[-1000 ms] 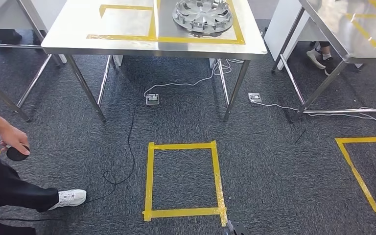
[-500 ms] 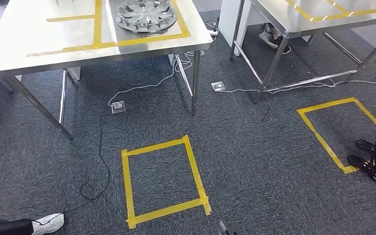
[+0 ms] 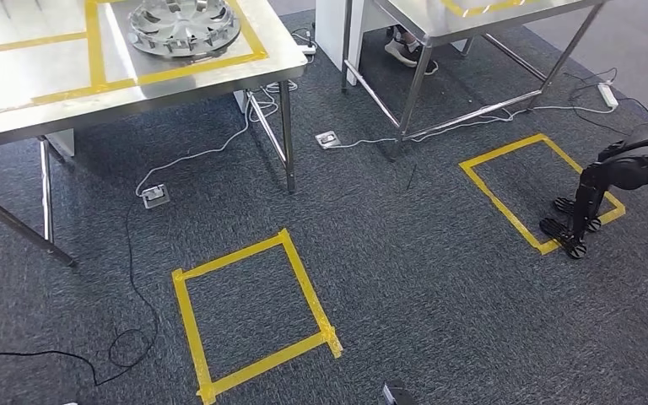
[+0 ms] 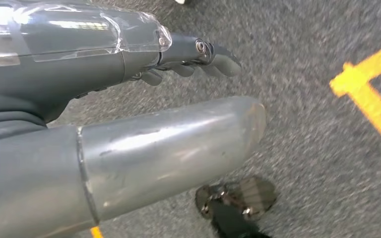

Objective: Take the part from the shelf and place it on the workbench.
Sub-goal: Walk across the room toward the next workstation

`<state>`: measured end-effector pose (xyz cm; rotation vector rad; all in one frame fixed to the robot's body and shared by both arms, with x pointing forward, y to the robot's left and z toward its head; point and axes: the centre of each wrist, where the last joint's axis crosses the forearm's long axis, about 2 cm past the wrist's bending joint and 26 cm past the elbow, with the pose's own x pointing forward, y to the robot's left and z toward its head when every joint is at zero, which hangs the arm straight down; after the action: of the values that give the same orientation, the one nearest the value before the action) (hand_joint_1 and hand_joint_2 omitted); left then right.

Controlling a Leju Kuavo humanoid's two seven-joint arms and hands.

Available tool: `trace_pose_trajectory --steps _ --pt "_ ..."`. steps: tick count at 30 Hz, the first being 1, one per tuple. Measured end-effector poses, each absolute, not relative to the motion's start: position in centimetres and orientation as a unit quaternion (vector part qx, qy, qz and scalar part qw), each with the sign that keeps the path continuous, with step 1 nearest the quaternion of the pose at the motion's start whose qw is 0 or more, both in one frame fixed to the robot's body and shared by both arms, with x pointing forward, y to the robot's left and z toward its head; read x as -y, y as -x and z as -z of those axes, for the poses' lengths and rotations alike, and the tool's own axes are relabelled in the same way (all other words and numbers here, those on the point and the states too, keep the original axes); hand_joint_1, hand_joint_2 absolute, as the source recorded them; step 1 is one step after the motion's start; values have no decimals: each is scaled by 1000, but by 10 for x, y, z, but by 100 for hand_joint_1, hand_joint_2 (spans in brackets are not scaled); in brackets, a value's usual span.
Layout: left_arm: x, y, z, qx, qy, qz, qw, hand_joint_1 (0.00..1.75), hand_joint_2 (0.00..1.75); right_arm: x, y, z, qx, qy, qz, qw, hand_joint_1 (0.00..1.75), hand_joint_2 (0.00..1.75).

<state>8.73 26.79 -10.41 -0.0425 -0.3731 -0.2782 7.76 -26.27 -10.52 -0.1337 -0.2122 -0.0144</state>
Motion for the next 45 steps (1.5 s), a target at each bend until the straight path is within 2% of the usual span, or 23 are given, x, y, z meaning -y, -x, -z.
trace_pose_trajectory --steps 8,45 --pt "-259 -84 104 179 24 139 974 0 0 277 -76 106 100 68 15 993 0 0" --pt "-259 -75 106 185 30 139 972 0 0 269 -75 106 96 58 6 994 0 0"
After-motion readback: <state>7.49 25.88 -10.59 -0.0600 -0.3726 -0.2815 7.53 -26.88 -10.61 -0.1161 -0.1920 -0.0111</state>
